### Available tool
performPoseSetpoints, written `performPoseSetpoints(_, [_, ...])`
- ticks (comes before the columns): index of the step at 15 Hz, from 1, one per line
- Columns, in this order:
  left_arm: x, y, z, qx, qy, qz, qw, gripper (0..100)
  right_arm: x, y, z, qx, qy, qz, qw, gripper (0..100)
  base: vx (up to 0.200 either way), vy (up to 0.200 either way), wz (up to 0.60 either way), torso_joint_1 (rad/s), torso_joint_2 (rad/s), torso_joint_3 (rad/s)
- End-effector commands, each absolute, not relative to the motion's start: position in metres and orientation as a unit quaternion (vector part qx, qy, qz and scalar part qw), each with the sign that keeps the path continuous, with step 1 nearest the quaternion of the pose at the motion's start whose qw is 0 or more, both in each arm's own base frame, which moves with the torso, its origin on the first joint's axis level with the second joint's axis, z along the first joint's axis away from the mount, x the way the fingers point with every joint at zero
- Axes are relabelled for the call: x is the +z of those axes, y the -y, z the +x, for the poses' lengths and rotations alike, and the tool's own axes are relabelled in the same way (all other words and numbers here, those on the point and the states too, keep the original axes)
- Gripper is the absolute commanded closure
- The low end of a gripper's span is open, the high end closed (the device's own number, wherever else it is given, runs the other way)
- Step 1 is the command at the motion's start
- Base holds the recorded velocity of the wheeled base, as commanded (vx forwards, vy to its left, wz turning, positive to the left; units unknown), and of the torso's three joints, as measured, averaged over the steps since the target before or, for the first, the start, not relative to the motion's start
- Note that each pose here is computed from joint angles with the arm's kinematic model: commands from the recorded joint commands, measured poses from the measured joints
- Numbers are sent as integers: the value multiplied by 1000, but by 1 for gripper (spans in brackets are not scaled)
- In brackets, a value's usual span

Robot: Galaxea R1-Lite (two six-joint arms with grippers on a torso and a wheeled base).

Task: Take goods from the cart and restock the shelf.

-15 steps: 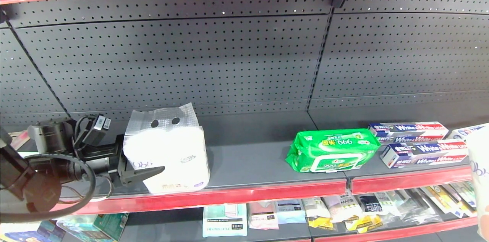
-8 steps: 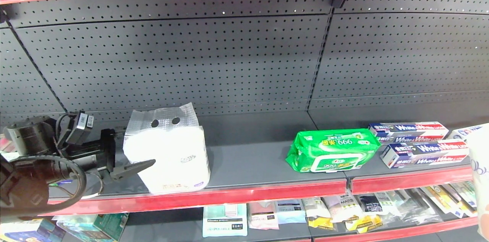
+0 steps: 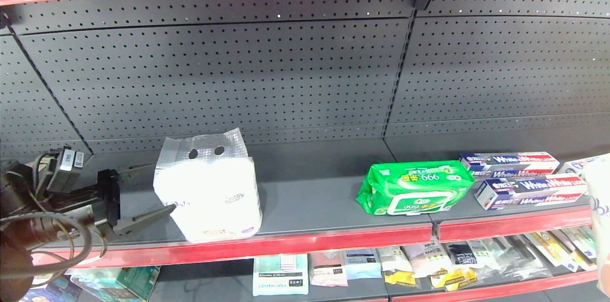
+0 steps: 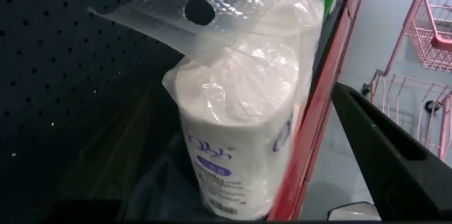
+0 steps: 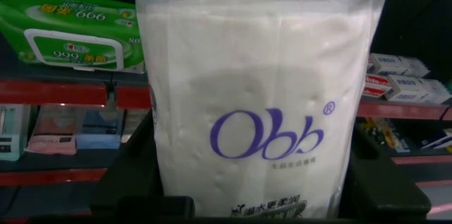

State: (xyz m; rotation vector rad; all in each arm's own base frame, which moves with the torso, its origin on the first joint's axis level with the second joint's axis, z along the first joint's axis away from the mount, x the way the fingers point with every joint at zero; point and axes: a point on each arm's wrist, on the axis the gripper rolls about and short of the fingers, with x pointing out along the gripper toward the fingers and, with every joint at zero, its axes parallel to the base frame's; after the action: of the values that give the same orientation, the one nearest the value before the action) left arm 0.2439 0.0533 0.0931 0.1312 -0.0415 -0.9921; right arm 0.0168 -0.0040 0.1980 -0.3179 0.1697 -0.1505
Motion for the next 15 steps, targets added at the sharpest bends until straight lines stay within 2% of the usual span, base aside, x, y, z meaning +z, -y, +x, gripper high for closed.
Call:
performPoseSetpoints(1, [99,-57,236,-464,23,66,883,0,200,4,16,-75,-82,-158,981,100,0,0,0,0,0,0])
performPoseSetpoints(9, [116,-69,225,-429,45,94,897,0,204,4,16,-75,-75,-168,980,100,0,0,0,0,0,0])
performPoseSetpoints(10, [120,-78,222,-382,45,101,918,0,204,4,14,-76,-73,-168,980,100,0,0,0,0,0,0])
performPoseSetpoints(15, [132,-102,207,-268,48,115,955,0,206,4,15,-75,-70,-168,980,100,0,0,0,0,0,0])
